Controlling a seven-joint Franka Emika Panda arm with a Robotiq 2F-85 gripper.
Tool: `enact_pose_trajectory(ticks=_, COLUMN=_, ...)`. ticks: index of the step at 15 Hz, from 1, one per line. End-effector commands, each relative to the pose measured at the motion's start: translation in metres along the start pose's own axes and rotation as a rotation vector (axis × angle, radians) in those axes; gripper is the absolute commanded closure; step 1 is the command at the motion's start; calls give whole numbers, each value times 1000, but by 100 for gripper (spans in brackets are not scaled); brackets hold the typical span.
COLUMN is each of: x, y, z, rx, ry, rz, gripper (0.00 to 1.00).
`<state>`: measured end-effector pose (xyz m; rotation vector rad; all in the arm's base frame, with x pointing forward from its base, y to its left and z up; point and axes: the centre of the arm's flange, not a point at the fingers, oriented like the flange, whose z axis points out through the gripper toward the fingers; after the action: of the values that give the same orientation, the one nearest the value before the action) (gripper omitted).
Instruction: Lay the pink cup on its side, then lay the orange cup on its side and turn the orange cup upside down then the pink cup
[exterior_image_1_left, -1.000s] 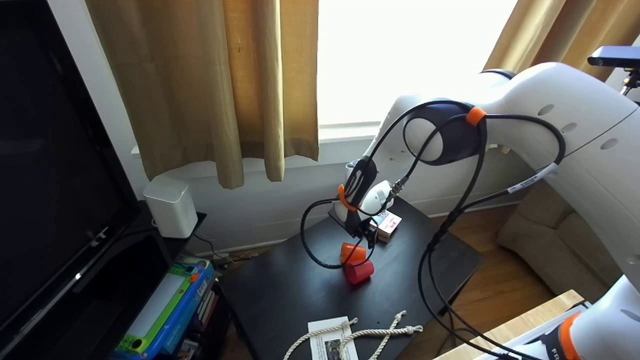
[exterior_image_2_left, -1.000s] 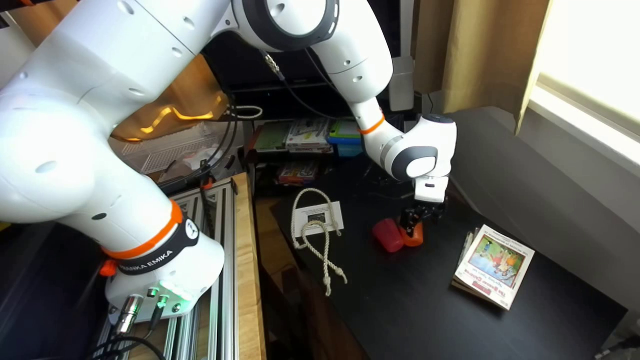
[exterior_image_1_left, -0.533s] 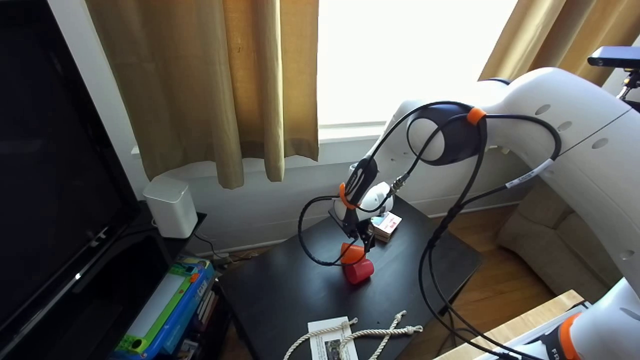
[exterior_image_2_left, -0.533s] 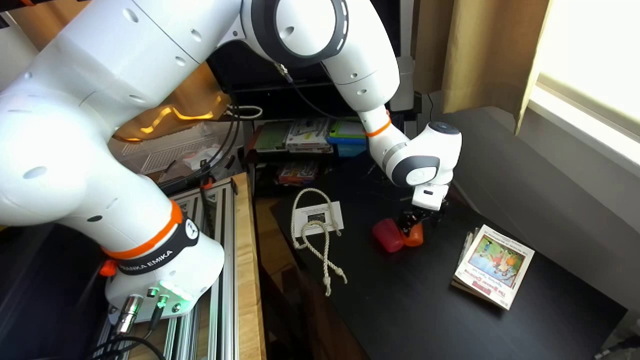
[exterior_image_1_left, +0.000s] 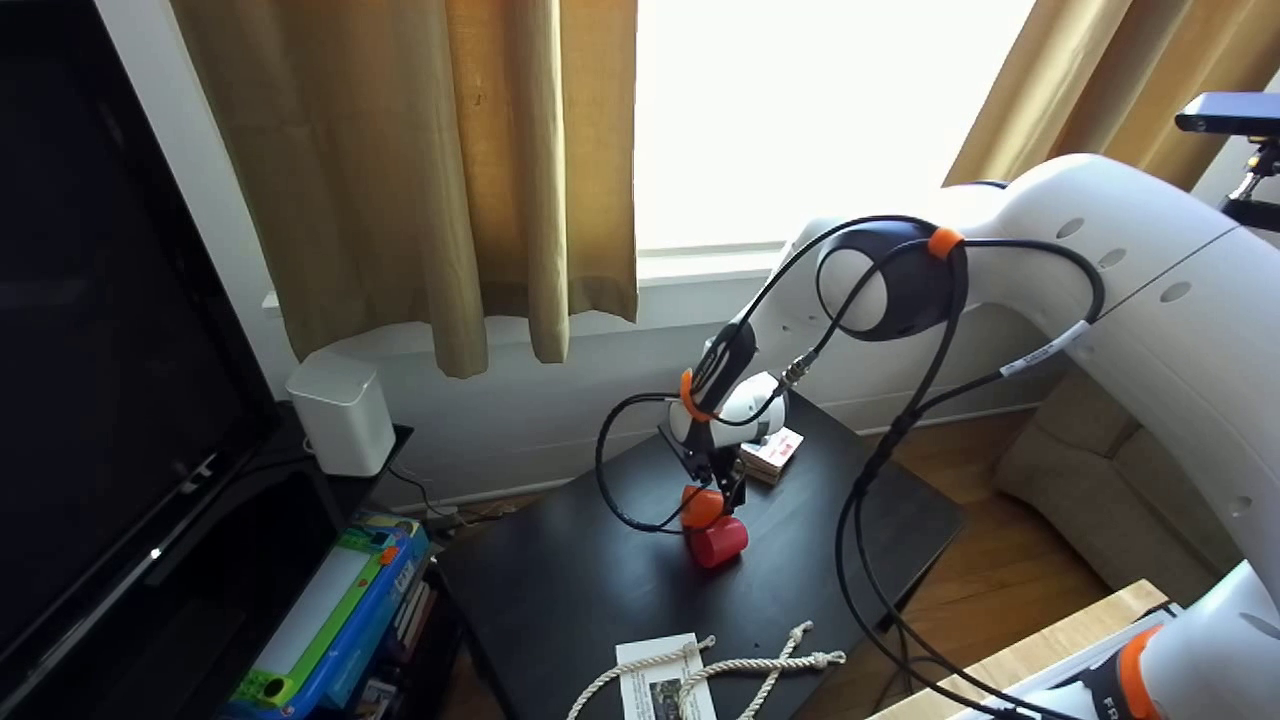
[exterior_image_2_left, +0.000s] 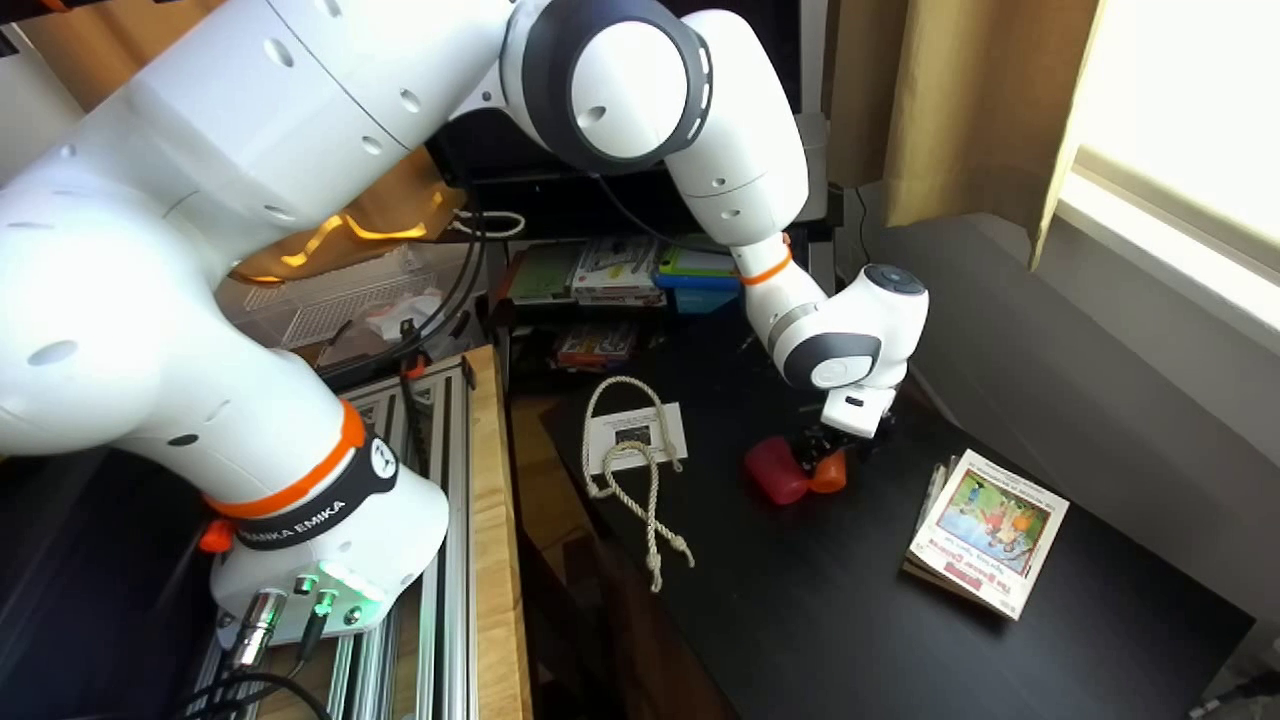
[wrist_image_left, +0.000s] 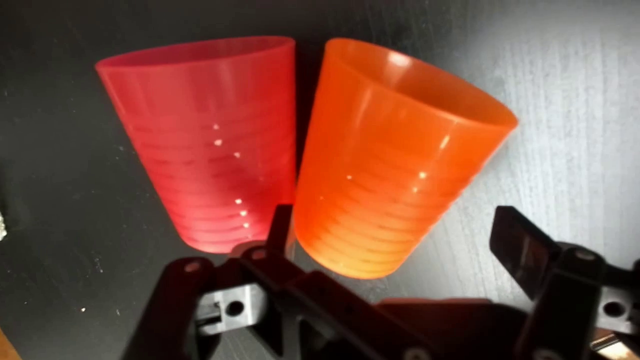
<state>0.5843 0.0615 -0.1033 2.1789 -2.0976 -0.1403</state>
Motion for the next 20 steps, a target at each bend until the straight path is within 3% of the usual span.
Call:
enact_pose_trajectory(ticks=1, x=-3, y=-5, z=16, rx=18, ry=-39, rz=31, gripper=0)
enact_pose_trajectory(ticks=19, x=11, y=-9, z=29, rx=30, ry=-8, rz=3, gripper=0)
enact_pose_trajectory(ticks=20, x=11, y=-9, z=29, rx=32, ry=-9, rz=1, gripper=9)
